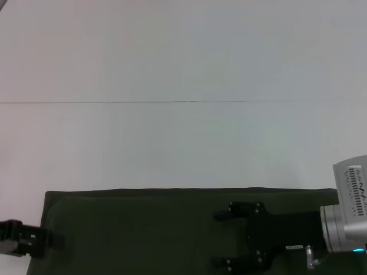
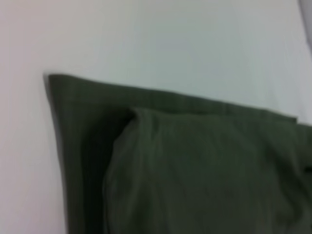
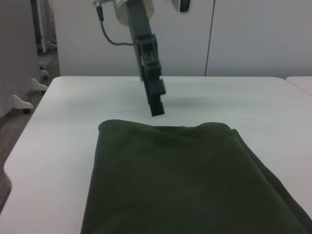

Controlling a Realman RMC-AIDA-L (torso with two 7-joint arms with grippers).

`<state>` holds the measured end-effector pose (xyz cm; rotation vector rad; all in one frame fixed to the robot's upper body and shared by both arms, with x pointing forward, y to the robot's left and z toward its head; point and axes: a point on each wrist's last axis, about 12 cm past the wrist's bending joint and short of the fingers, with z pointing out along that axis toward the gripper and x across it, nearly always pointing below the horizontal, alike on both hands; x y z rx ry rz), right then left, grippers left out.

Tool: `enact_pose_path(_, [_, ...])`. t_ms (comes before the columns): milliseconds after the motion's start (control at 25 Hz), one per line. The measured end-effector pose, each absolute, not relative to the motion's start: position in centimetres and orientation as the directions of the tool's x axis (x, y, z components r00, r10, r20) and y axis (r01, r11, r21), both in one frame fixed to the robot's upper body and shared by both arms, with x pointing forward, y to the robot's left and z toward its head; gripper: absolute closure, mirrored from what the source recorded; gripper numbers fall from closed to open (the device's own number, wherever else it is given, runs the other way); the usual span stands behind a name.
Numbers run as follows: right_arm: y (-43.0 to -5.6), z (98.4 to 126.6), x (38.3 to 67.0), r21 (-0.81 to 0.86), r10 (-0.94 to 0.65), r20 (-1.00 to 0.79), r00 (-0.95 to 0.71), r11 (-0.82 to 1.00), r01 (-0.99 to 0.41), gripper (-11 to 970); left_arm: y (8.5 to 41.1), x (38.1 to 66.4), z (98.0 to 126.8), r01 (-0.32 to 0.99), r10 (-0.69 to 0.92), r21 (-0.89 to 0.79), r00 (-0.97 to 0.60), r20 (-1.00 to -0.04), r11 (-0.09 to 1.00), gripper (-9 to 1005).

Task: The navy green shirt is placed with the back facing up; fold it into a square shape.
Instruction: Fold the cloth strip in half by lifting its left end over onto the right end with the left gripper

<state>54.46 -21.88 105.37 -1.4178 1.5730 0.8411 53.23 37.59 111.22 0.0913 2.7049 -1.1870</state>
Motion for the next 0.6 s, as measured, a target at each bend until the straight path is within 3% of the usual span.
enact_pose_path(600, [-21.8, 105.2, 54.6, -0.046, -0.431, -0.902, -0.022, 0.147, -0.988, 54, 37.1, 53.8, 109.3, 0.126, -0.018, -0.662, -0.978, -0.207, 0.739, 216])
